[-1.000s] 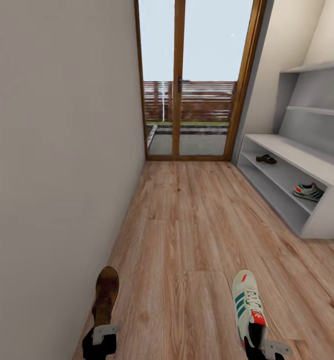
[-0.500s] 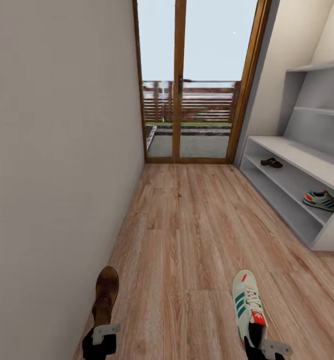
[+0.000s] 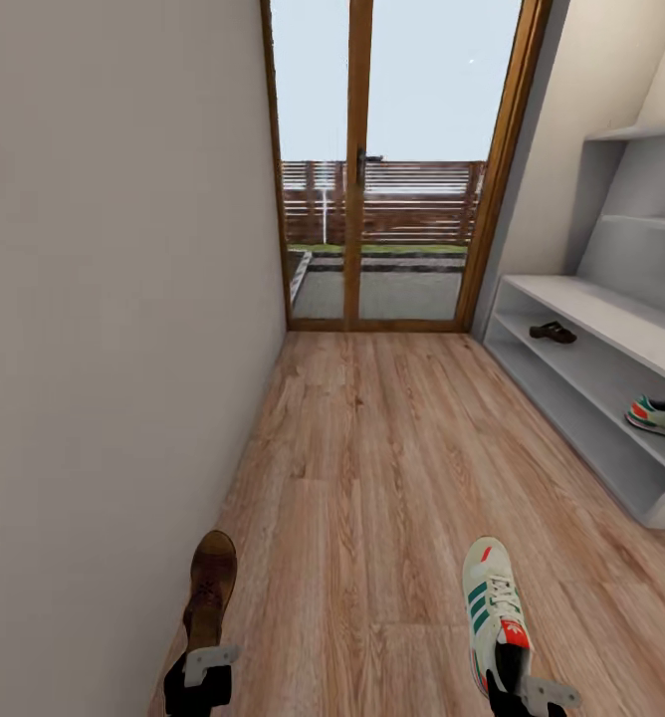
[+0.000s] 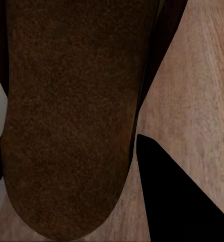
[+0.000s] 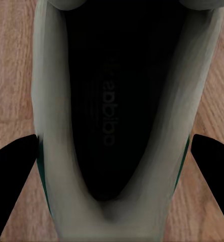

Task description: Pick up the two gym shoes and the two sandals from the corridor floor and place them onto the hallstand (shoe rack) in the corridor, making sure they are on the rack and not on the floor. Arrange them so the two gym shoes are next to each other and the two sandals are next to each other.

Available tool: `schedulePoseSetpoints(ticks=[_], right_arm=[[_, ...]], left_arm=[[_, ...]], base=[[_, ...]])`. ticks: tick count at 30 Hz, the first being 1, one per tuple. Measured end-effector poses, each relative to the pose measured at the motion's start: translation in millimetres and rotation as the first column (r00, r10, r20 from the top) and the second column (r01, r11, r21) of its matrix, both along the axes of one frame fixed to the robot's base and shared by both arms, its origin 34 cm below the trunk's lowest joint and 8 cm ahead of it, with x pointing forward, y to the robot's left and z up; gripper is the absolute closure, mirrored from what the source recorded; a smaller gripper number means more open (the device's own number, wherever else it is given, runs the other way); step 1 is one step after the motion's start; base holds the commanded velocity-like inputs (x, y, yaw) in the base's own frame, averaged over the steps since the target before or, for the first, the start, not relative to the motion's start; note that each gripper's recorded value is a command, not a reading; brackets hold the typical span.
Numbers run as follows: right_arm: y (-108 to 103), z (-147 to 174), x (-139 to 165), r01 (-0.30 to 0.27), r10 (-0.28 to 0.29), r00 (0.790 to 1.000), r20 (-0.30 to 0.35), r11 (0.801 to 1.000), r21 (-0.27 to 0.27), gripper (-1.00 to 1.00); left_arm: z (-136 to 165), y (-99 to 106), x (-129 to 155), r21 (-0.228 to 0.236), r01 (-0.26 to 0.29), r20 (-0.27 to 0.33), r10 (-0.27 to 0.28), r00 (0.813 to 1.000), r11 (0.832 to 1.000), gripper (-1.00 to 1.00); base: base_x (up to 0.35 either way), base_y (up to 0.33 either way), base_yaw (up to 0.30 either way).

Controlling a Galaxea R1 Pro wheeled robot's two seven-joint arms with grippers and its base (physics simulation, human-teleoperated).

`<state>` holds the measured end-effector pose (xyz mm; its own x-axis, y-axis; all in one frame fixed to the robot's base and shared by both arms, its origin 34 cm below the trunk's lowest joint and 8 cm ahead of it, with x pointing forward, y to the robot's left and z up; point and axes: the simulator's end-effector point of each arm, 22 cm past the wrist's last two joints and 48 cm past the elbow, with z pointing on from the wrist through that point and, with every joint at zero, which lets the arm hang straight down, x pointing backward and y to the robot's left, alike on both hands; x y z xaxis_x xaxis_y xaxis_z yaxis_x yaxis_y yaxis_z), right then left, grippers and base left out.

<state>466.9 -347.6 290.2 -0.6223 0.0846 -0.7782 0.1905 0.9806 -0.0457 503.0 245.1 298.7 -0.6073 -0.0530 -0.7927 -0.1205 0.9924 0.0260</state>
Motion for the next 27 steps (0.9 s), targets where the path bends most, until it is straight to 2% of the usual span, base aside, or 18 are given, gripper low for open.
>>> schedulePoseSetpoints(ticks=[27], right_arm=[[1.0, -0.4, -0.3, -0.001, 0.001, 1.000, -0.001, 1.000, 0.001, 1.00]], left_arm=[[0.0, 0.4, -0.1, 0.000, -0.002, 0.000, 0.002, 1.000, 1.000, 1.00]], base=[[0.336, -0.001, 0.000]])
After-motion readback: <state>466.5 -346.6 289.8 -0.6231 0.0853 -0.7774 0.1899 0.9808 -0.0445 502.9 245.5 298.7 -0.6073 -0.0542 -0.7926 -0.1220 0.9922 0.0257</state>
